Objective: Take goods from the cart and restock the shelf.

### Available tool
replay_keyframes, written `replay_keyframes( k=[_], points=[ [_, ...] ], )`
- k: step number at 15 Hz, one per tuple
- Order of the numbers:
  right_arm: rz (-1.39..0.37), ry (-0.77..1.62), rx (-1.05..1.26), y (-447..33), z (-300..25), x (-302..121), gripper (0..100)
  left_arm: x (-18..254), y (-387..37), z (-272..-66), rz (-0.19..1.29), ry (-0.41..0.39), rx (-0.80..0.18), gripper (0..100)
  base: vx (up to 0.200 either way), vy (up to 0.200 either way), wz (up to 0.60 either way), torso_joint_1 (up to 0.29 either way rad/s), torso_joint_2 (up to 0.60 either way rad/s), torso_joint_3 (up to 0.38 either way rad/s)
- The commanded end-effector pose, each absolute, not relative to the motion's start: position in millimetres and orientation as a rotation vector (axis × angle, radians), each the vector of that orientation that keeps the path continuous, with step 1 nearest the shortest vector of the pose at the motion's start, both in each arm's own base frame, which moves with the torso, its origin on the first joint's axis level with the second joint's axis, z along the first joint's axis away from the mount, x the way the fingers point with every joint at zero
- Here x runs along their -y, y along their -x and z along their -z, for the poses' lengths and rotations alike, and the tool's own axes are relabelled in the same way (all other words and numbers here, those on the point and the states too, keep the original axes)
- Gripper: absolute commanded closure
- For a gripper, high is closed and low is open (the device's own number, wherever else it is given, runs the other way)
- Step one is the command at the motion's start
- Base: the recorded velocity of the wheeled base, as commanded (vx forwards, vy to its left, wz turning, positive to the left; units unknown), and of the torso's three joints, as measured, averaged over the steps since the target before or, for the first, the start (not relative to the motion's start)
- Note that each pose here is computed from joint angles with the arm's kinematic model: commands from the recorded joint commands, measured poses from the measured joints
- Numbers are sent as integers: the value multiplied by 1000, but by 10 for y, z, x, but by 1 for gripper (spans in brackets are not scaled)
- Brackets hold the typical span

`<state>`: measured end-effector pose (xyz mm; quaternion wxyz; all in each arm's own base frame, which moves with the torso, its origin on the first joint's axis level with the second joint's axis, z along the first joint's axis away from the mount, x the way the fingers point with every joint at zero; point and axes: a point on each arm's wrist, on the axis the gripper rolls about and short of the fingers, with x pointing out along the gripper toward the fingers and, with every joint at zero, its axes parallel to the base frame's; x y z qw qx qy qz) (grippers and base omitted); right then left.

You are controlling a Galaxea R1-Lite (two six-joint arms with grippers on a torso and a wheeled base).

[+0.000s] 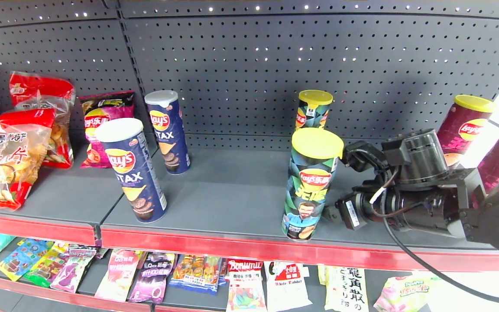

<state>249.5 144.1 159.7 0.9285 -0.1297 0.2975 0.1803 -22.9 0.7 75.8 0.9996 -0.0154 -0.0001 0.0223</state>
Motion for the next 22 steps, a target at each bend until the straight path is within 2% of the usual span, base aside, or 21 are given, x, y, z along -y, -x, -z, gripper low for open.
replay_keyframes(
  k=[1, 15, 22],
  points=[
    [-372, 266, -610, -2495, -1594, -1447, 0, -7, 229, -757, -44, 32, 1, 0, 0, 0, 0, 0, 0, 0],
    [-378, 274, -620, -2464, -1566, -1459, 0, -8, 229, -757, -46, 32, 1, 0, 0, 0, 0, 0, 0, 0],
    [-361, 243, -517, -1927, -1834, -1122, 0, -7, 229, -757, -44, 29, 1, 0, 0, 0, 0, 0, 0, 0]
  ],
)
